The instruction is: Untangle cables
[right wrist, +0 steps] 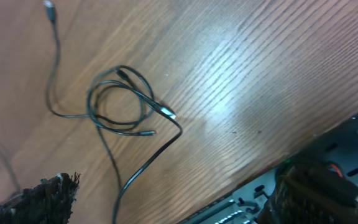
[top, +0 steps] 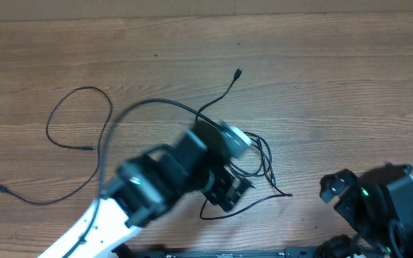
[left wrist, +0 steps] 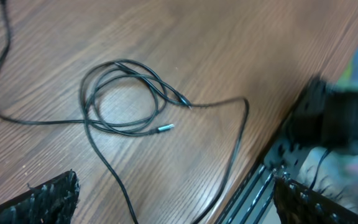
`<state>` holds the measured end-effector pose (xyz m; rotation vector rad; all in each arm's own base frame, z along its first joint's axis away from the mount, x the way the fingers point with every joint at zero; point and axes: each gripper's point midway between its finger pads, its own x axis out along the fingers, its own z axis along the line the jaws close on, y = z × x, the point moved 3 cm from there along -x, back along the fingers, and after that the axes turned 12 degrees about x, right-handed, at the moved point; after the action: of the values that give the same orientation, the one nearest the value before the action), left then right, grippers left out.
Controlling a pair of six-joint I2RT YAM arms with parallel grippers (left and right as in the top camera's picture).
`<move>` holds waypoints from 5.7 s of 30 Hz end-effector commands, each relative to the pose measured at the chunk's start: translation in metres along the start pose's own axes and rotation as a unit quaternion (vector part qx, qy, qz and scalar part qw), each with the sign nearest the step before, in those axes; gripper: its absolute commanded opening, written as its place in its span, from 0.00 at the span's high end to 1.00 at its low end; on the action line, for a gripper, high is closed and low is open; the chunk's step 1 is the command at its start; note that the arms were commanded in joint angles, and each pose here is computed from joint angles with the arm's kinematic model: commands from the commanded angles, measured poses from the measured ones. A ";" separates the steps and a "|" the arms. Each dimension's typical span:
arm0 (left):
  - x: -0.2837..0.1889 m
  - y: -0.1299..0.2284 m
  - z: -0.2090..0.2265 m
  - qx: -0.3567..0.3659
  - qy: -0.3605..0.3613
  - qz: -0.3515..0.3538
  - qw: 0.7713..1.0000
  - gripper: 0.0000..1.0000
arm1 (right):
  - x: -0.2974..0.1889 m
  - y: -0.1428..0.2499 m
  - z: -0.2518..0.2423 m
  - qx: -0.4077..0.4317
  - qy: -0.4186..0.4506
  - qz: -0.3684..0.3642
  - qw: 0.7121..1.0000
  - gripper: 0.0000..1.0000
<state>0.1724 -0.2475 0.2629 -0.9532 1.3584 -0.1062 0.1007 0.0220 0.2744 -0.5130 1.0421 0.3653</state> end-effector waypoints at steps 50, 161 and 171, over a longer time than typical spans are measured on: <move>-0.265 -0.134 0.168 -0.164 -0.056 -0.366 0.914 0.96 | -0.011 -0.003 0.003 0.028 -0.063 -0.016 0.997 0.00; -0.224 0.296 0.559 -0.690 -0.608 -0.114 0.376 0.50 | 0.055 0.001 0.057 0.003 0.073 0.035 0.997 0.00; -0.186 0.262 0.555 -0.736 -0.434 -0.149 0.498 0.00 | 0.055 0.000 0.061 0.004 0.064 0.033 0.997 0.00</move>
<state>0.4534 0.3501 0.1662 -2.0384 -0.2788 1.5558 0.1709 0.0583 0.2502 -0.4958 1.1888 0.3842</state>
